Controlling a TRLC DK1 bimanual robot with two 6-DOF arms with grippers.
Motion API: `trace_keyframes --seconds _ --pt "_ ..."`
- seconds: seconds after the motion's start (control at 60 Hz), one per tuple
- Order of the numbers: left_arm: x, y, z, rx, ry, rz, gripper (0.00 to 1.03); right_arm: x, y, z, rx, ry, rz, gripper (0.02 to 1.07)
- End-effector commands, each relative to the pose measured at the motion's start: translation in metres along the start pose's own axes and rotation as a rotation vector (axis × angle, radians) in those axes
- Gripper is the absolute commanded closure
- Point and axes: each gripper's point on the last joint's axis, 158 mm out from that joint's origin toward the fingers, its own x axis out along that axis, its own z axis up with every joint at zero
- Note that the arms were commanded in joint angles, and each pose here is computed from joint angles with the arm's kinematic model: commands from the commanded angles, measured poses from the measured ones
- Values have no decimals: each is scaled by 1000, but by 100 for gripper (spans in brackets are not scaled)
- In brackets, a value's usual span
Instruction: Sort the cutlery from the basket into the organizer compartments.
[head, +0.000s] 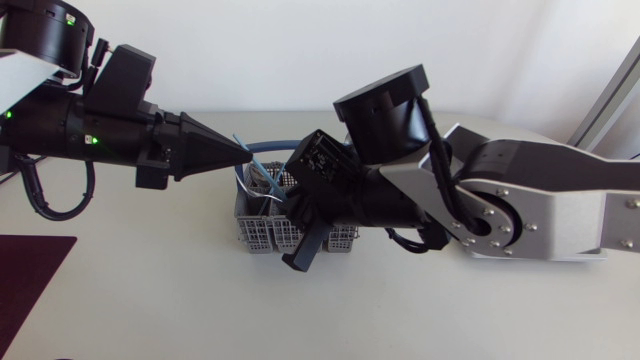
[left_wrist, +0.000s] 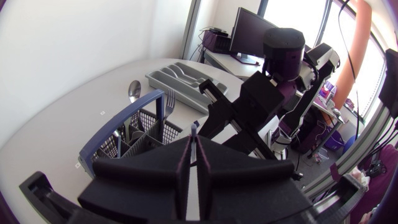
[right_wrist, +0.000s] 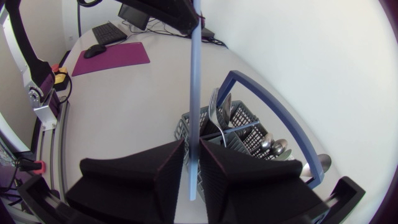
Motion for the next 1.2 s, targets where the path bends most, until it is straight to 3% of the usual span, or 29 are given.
trace_keyframes --seconds 0.0,0.167,0.5,0.7,0.817,1.0,1.183 --pt "-2 6 6 -36 -16 -1 100 3 2 4 -32 -5 4 99" --pt "-6 9 14 -53 -33 13 83 -3 3 2 -26 -1 4 101" --pt "-8 2 25 -78 -49 1 82 -15 5 0 -25 -1 5 101" --pt "-31 14 53 -83 -119 66 49 -24 8 -9 -25 21 12 101" --pt "-57 28 83 -88 -216 138 38 -33 12 -16 -24 34 16 101" --pt "-87 48 100 -86 -293 230 36 -57 3 -27 -5 40 -22 101" --pt "-82 59 67 0 -209 298 36 -88 -40 -40 74 51 -138 101"
